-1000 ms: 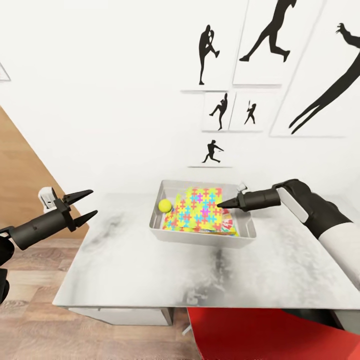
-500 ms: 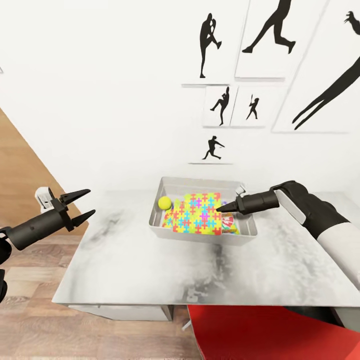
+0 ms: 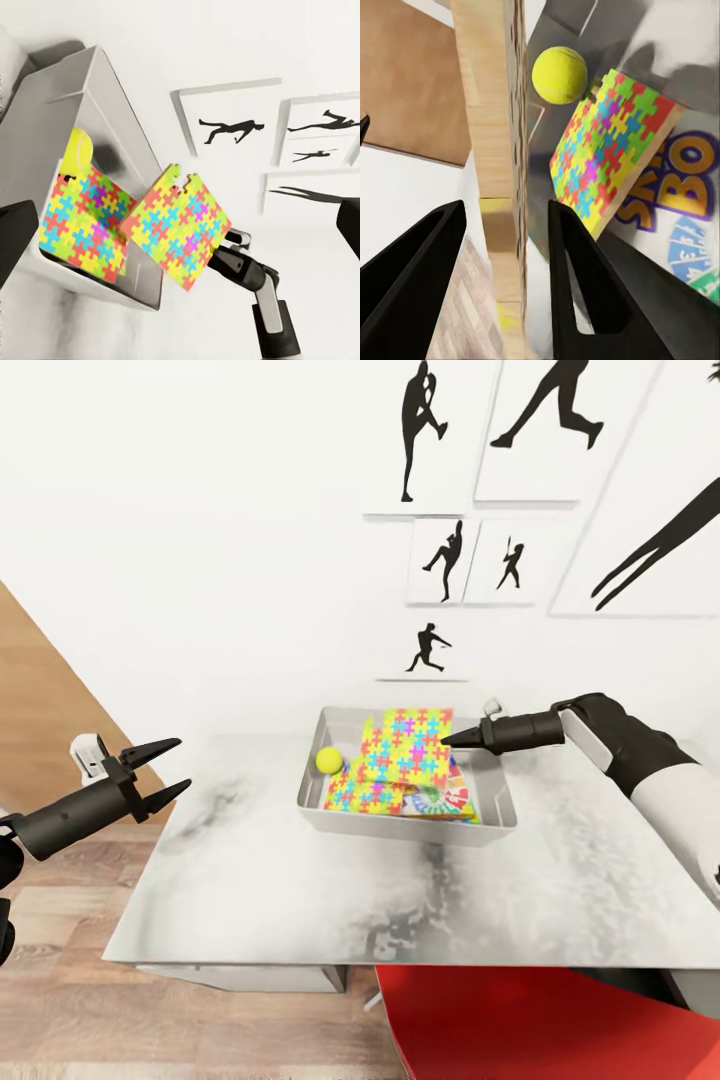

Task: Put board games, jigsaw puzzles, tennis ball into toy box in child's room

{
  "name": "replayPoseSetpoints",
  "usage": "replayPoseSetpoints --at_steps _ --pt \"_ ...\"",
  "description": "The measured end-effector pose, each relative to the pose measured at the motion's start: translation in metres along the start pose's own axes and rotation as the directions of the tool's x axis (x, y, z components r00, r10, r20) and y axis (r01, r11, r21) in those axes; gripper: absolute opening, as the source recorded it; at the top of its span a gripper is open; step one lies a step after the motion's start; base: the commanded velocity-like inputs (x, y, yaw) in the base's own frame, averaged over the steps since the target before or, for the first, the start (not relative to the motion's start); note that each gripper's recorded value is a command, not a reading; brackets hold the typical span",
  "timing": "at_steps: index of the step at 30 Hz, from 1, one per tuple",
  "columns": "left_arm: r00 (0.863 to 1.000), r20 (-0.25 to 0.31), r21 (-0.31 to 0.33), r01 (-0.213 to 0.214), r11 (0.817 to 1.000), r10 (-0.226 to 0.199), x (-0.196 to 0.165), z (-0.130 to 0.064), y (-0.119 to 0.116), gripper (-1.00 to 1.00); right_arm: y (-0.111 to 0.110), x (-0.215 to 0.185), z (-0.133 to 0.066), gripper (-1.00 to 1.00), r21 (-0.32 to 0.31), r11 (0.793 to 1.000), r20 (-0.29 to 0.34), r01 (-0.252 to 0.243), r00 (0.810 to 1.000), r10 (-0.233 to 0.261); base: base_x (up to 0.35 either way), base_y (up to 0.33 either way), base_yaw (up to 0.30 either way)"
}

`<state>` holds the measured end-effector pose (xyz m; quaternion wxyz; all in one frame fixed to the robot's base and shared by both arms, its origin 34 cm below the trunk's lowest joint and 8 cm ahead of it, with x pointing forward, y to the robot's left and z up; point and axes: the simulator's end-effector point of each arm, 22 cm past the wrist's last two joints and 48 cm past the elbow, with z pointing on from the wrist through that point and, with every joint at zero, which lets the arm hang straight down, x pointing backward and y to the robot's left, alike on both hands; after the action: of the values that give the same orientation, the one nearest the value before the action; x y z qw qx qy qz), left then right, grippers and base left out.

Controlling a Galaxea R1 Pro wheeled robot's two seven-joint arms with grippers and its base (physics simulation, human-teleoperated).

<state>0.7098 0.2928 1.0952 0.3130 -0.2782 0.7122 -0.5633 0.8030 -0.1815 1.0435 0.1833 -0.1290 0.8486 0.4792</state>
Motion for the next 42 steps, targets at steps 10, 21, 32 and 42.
replayPoseSetpoints --at_steps 10,21,32,42 --pt "1.000 -0.003 -0.010 0.010 1.000 -0.010 0.000 0.003 0.009 1.00 -0.014 -0.009 -0.003 -1.00 0.054 0.998 -0.013 0.023 1.000 -0.022 0.000 0.000 0.000" --pt "1.000 -0.007 0.002 0.020 1.000 -0.020 0.000 0.006 0.013 1.00 -0.029 0.000 0.002 -1.00 0.067 0.998 -0.031 0.008 1.000 -0.006 0.000 0.000 0.000" --pt "1.000 -0.006 0.001 0.024 1.000 -0.024 0.000 0.006 0.016 1.00 -0.044 0.011 0.001 1.00 0.100 0.995 -0.054 -0.002 0.998 0.008 0.000 0.000 0.000" --pt "1.000 -0.006 0.007 0.023 1.000 -0.023 0.000 0.006 0.014 1.00 -0.048 0.009 -0.003 1.00 0.112 0.994 -0.050 -0.016 0.999 0.021 0.000 0.000 0.000"
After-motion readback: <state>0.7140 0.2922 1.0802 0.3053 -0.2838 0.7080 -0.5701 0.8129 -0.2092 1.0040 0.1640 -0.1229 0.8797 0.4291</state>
